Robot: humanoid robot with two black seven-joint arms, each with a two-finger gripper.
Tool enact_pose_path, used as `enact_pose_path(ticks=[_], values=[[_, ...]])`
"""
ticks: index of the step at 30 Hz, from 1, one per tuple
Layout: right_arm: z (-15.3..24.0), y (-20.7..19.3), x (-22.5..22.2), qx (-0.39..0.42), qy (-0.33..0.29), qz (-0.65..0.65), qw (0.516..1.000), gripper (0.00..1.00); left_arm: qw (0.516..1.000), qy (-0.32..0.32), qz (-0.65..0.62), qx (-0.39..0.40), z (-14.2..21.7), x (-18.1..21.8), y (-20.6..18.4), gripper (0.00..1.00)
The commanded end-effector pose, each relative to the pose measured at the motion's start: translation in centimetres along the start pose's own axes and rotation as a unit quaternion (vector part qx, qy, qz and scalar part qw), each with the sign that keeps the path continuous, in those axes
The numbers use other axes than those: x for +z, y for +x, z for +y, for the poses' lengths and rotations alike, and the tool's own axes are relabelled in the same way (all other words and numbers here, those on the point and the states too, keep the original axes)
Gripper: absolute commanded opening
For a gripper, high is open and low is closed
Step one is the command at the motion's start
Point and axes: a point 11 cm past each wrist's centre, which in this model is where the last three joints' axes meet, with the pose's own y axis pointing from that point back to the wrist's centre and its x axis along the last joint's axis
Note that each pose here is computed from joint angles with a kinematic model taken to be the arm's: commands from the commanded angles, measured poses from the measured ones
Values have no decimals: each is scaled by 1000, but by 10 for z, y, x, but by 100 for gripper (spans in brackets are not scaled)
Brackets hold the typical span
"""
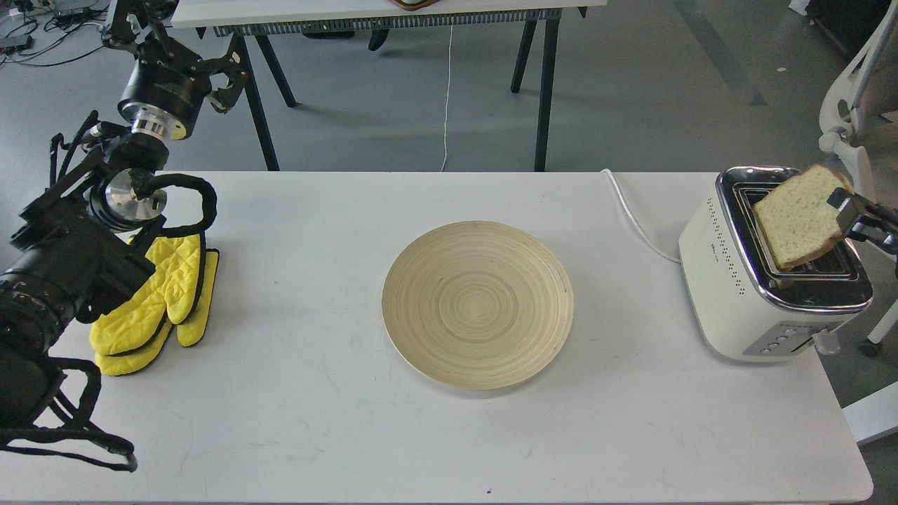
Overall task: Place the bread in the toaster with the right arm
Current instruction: 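Lower the bread slice down into the toaster slot with the right gripper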
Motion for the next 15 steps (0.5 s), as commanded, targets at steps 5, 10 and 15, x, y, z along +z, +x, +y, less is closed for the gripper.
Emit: enact_pose_path(ticks=[5,10,15], values=[[-13,-4,-19,7,26,-17,999,41,1000,0,0,0,0,0,0,100],[-16,19,-29,40,43,-21,998,65,1000,0,0,0,0,0,0,100],[-19,55,-41,91,60,-29,994,80,1000,0,0,0,0,0,0,100]])
